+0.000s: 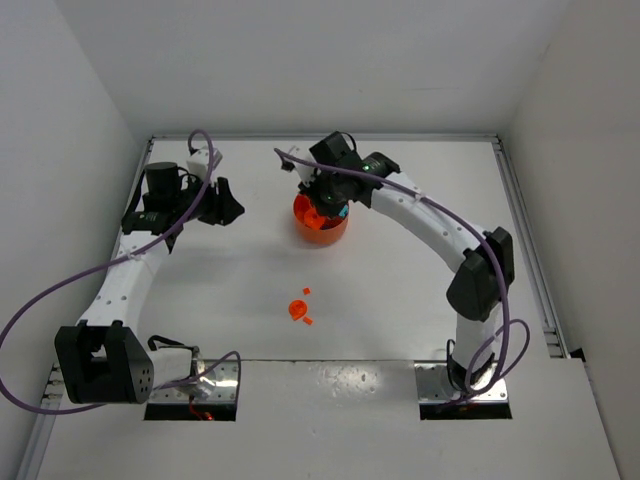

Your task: Sort the legos into containers by color

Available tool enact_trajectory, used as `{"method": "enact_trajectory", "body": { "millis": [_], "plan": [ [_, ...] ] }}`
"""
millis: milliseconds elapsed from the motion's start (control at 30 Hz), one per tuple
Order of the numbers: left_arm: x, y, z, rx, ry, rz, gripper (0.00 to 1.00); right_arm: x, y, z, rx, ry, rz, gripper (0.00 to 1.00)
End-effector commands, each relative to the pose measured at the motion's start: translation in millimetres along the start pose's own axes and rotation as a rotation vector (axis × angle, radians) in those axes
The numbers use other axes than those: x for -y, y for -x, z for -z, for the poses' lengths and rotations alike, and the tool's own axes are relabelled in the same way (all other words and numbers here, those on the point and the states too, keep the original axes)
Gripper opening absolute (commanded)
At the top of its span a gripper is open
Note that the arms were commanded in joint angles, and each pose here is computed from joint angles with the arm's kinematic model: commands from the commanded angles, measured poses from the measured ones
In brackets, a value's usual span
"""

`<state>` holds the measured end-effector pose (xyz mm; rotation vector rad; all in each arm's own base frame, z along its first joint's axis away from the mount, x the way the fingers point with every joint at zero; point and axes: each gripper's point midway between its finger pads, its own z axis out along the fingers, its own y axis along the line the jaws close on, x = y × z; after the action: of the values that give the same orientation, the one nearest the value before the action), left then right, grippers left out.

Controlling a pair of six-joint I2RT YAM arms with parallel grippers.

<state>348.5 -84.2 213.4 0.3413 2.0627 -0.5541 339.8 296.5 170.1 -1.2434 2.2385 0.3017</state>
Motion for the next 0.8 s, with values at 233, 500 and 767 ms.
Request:
{"method": "enact_trajectory", "body": {
  "millis": [233, 500, 767],
  "plan": [
    [-9, 22, 4, 0.060, 0.044, -0.003, 0.51, 13, 81, -20, 0.109, -0.356, -0.049, 0.00],
    [-8, 20, 6, 0.067, 0.044, -0.007, 0.51, 32, 82, -43, 0.067, -0.620, 0.028, 0.00],
    [-12, 20, 8, 0.077, 0.062, -0.008, 0.51, 46, 83, -44, 0.045, -0.786, 0.073, 0.00]
  ]
}}
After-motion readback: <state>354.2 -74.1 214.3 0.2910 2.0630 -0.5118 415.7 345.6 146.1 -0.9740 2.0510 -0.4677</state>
